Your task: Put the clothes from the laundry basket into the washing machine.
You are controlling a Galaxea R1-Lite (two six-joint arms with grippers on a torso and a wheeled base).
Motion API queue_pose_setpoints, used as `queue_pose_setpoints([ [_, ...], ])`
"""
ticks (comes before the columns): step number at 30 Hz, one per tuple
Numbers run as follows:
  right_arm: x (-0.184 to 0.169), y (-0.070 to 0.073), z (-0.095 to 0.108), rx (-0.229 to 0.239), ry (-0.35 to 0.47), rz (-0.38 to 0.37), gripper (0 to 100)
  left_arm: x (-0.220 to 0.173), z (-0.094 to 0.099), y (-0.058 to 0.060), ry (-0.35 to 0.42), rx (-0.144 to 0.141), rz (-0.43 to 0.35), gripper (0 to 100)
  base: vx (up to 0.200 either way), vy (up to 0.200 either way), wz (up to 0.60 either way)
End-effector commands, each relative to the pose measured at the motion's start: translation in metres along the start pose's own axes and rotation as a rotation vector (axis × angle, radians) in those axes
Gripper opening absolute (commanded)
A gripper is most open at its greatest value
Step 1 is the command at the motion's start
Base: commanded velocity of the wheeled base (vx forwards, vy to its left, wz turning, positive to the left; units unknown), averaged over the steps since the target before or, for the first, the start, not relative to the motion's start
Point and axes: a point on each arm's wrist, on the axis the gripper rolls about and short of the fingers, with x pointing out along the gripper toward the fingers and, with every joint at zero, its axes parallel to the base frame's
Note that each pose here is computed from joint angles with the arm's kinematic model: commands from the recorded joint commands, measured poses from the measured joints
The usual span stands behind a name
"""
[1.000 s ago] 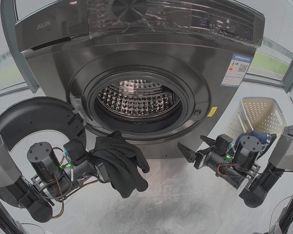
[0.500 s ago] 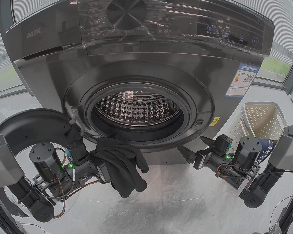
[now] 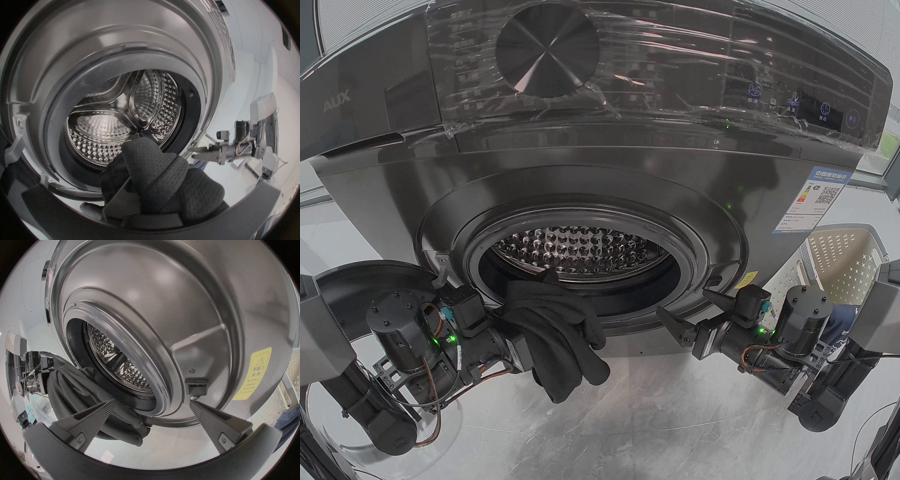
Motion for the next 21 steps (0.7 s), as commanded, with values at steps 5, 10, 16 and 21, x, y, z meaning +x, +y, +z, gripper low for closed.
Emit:
queue_pose_setpoints([
  [5,-0.004,0.019,-0.001,0.001,-0.004,0.058,100,0.021,0.010,-0.019,-0.078,-0.098,-0.001,0,0.000,0.000,0.00],
  [10,-0.008,0.026,-0.006,0.000,0.021,0.080,100,0.041,-0.008,-0.024,-0.032,-0.078,-0.019,0,0.000,0.000,0.00],
  [16,-0.020,0.029,-0.009,-0.007,0.054,0.095,100,0.055,-0.031,-0.025,0.024,-0.020,0.011,0,0.000,0.000,0.00],
  [21,-0.024,0.029,-0.011,-0.012,0.069,0.098,100,0.048,-0.033,-0.027,0.045,-0.012,0.017,0,0.000,0.000,0.00],
])
